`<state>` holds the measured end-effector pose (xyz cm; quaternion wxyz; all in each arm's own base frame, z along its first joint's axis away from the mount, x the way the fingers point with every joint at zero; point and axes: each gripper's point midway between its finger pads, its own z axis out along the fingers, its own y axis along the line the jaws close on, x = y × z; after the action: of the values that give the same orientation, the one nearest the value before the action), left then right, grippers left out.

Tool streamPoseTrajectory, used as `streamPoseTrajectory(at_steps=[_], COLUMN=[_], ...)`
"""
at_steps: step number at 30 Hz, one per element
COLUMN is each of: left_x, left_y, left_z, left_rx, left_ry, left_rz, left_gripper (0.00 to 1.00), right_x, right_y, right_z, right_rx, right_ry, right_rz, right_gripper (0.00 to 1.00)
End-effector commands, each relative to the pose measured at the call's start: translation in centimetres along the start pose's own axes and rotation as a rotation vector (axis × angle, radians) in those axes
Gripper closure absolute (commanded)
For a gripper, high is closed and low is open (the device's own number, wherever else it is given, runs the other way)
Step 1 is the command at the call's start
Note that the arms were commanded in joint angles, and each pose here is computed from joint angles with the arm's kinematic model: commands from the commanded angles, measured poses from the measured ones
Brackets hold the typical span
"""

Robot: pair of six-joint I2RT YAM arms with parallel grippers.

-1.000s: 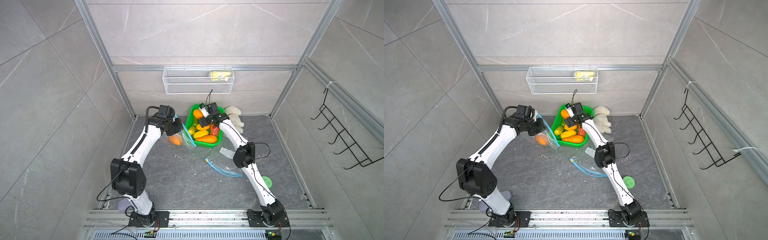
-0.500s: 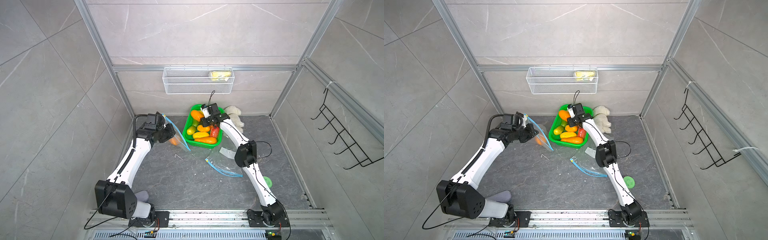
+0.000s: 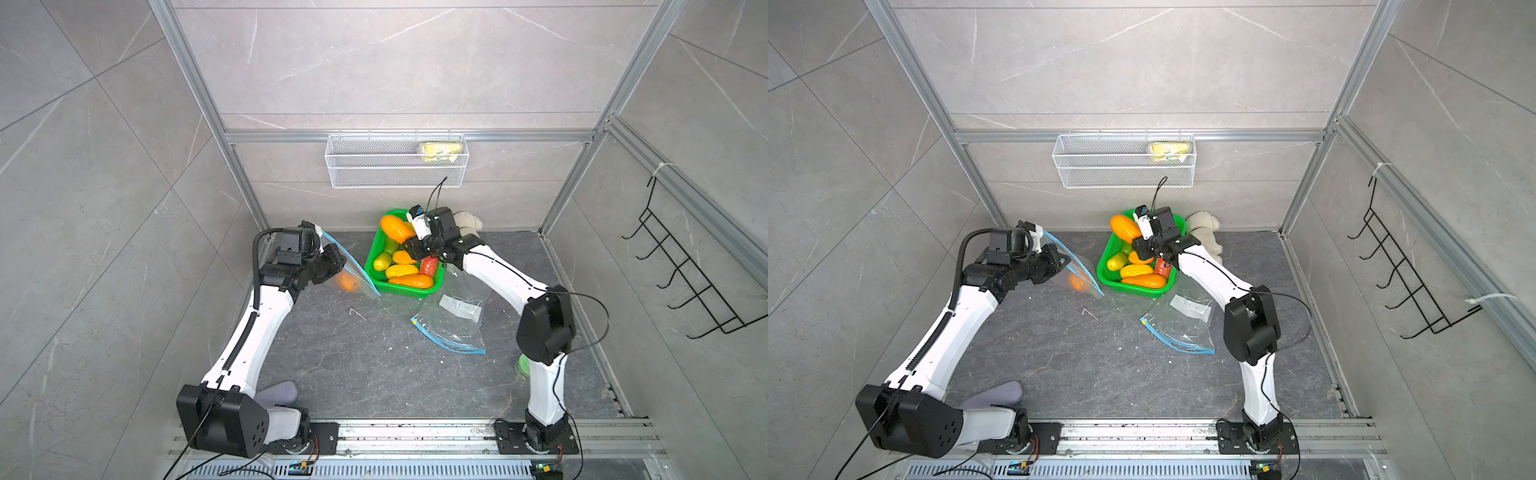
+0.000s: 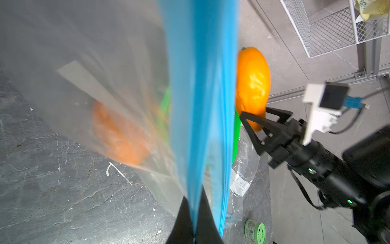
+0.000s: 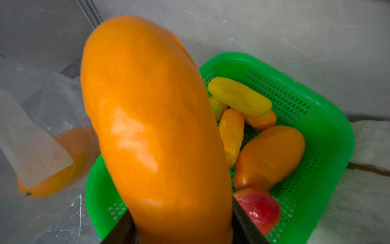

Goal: Place the mango in a zip-top bag and seal the zipper
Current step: Pick up the mango from the basket, then place the mango in the zipper food storage bag.

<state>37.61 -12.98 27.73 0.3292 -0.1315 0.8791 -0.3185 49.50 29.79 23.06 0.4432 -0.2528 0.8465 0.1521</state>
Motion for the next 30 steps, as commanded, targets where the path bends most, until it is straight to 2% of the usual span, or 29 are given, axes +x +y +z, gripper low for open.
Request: streamPoseTrajectory(at_steps=[1,5,10,15,20,30], left_x=[-1.1,-2.3,-2.5,-1.8,0.8,4.9], left_y=[-1.1,-1.3,-1.9,-2.1,-1.4,1.6], left_z=[1.0,2.8,4.0,2.9,1.7,0.8], left_rx=[0.050,0.050,0.073,0.092,0.123,0.100], left_ry=[-0.006,0.004,0.034,0.028,0.024,0.035], left_rz=[-0.005,-0.011,-0.012,0.012,0.050,0.070], left_gripper=[1.00,1.00,1.00,1.00,1.00,1.00], right_x=[-1.9,0.0,3.7,5.1,7.3,9.8], right_y=[1.9,7.8,13.8,15.5,16.9,17.3], right_z=[-4.7,-9.5,-11.5,-10.2,-8.0,-5.7], right_rx=[-0.038,-0.213,-0.392,-0.446,-0.469,-0.408], right_ry=[-0.115,-0.176,-0.132,-0.064,0.076,0.233], right_rz=[-0.040,-0.110,-0.190,-0.193,-0.205,-0.113], right_gripper=[0.79,0.80,0.81,0.81,0.81,0.81])
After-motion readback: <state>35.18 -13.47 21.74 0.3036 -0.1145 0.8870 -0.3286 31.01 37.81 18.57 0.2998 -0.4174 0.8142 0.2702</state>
